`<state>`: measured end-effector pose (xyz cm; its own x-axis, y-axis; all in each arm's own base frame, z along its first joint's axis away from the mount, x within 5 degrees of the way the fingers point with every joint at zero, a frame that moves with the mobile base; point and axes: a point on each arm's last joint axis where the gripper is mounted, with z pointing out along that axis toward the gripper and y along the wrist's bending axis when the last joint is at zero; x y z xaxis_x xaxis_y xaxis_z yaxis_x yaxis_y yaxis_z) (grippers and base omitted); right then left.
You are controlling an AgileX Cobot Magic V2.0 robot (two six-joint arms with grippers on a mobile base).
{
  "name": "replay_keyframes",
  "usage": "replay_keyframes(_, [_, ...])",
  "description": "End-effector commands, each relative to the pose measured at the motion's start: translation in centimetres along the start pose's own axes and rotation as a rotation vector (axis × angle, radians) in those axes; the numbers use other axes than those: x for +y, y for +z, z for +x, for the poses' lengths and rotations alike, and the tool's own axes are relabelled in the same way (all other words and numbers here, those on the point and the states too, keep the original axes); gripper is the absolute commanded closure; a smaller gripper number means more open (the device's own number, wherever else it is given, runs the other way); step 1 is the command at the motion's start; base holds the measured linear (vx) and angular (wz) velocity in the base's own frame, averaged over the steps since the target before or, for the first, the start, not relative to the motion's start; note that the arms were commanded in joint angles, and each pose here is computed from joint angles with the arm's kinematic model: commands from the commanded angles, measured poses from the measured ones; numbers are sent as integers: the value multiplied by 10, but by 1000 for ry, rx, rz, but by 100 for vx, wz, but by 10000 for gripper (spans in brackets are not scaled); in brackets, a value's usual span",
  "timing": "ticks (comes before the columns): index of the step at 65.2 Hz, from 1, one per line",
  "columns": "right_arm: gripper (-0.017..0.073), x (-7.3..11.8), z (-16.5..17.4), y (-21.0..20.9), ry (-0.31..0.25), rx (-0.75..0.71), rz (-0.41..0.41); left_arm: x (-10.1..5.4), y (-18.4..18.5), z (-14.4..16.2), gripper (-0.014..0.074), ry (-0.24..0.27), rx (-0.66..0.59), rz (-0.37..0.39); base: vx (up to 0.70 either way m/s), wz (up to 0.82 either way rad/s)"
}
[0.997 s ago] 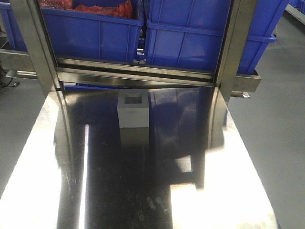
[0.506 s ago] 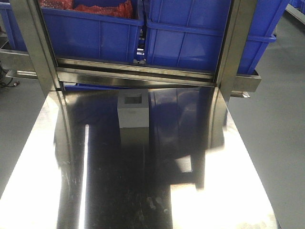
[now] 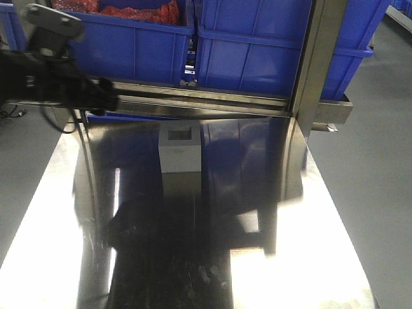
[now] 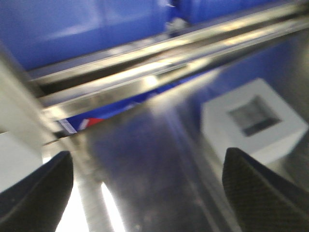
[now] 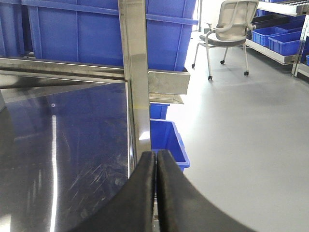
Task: Sort gray base to blue bin
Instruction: 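Reach the left gripper down over the gray square block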
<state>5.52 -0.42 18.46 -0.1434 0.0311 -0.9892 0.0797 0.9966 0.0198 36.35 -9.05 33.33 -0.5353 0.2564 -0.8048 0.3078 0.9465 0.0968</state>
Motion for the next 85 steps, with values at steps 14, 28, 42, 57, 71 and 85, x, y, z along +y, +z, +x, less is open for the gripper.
replay_keyframes(14, [564,0,-6,0,-14,-71,3,-39,39,-42,-5,-118,36,89,0,0])
replay_keyframes(28, [564,0,-6,0,-14,-71,3,-50,79,-49,5,-227,118,130,0,0])
replay_keyframes(42, [564,0,-6,0,-14,-71,3,-57,107,-49,5,-293,150,171,0,0])
replay_keyframes(57, [564,0,-6,0,-14,-71,3,-59,128,-39,5,-305,170,165,0,0])
replay_keyframes(71, [564,0,-6,0,-14,-71,3,-51,144,-29,5,-357,183,143,0,0])
replay_keyframes(85, [564,0,-6,0,-14,-71,3,-41,146,-28,5,-381,180,128,0,0])
